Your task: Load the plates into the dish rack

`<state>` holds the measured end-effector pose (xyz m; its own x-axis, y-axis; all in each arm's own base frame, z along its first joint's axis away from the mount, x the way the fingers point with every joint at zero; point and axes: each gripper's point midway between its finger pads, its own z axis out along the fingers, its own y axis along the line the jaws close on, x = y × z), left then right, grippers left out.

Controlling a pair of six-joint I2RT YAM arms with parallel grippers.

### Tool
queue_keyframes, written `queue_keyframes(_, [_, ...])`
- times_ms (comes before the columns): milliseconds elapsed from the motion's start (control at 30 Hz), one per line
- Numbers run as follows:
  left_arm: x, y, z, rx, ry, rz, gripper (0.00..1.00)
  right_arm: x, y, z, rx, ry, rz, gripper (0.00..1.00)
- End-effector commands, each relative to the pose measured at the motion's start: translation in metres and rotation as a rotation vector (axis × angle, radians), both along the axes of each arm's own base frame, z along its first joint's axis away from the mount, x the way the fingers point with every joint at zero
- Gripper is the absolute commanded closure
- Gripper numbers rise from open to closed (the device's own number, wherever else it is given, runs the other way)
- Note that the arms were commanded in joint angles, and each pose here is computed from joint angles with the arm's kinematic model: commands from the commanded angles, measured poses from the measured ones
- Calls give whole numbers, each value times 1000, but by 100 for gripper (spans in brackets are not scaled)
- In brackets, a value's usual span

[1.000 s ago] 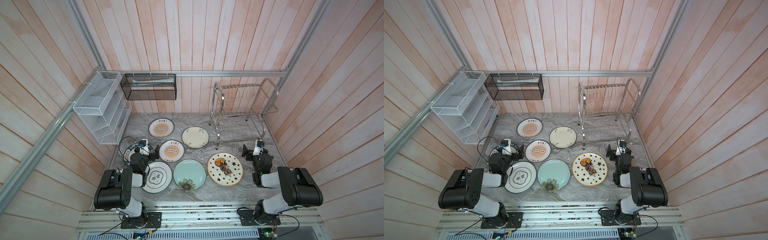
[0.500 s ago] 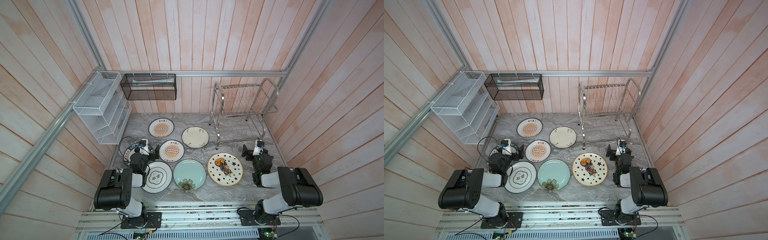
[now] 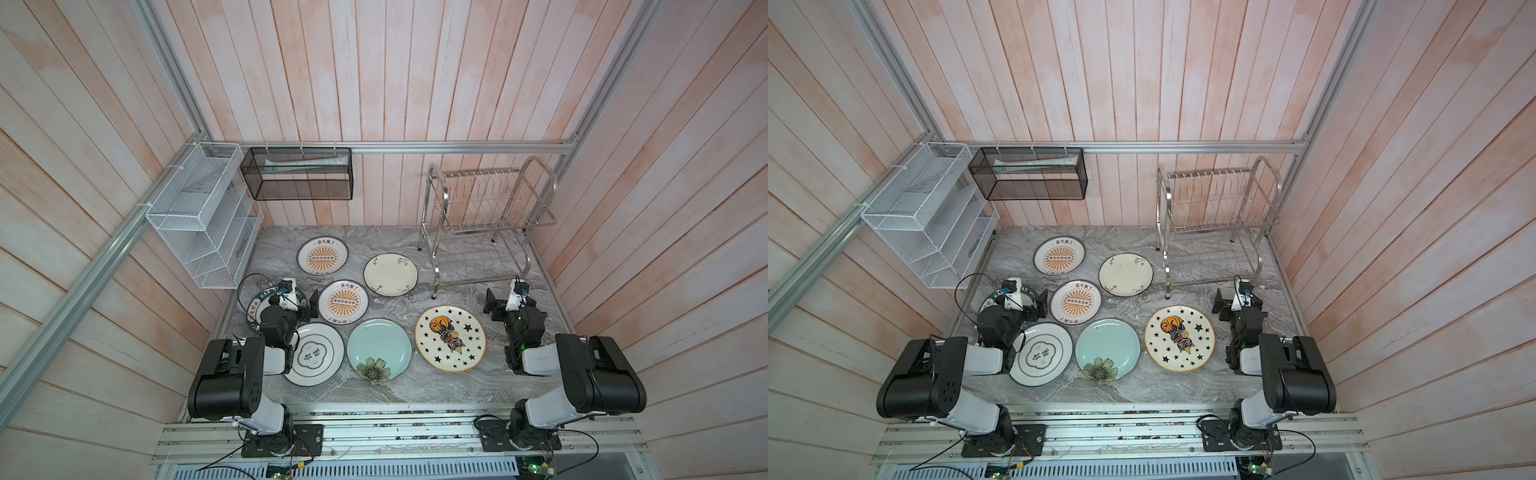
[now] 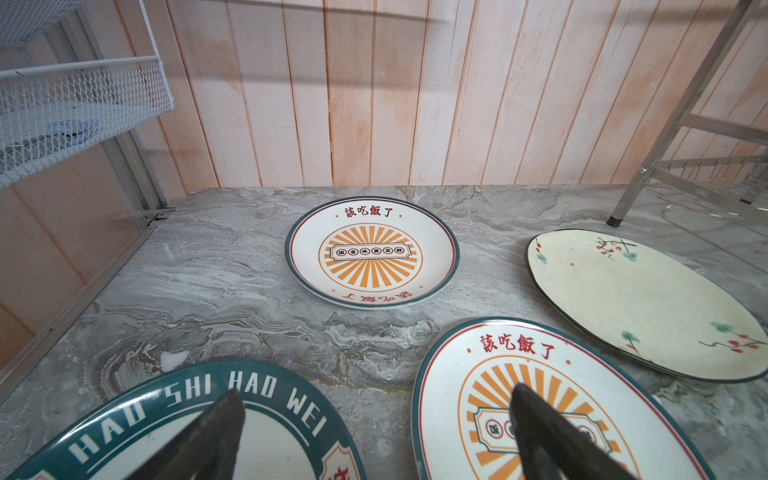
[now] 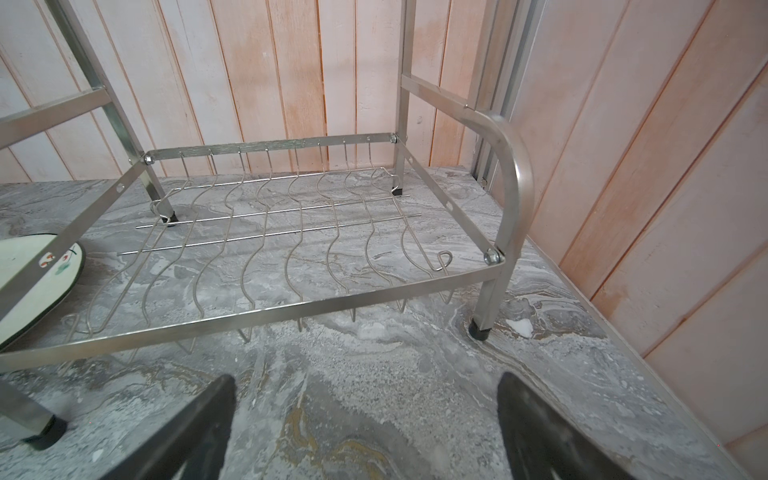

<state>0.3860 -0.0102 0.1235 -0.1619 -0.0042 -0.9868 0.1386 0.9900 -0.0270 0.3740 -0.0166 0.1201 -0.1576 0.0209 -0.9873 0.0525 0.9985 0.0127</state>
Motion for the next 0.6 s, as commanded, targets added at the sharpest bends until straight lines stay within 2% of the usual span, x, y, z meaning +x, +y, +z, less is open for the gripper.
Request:
queue_keyframes(0, [1, 1, 5, -8, -15, -2, 0, -5, -5, 19, 2, -49, -34, 2])
queue_keyframes(100, [2, 1, 7, -3, -24, 11, 0, -13, -8, 29, 4, -77, -53, 2])
queue_keyframes(133, [6, 3, 13, 2, -29, 32, 0, -16, -8, 32, 3, -86, -58, 2])
queue_keyframes(200, [13, 12, 14, 2, 34, 91, 0, -20, -10, 39, -2, -88, -73, 2])
queue_keyframes(300, [8, 24, 31, -15, 10, 164, 0, -28, -13, 58, 12, -114, -105, 2])
queue_keyframes(400, [0, 29, 62, -38, -49, 227, 0, -41, -13, 87, 50, -194, -118, 2])
queue_keyframes(433, [-2, 28, 72, -100, -51, 236, 0, -45, -16, 95, 79, -213, -137, 2])
queue_keyframes(567, [-9, 13, 121, -200, -106, 186, 0, -49, -37, 108, 201, -176, -281, 2])
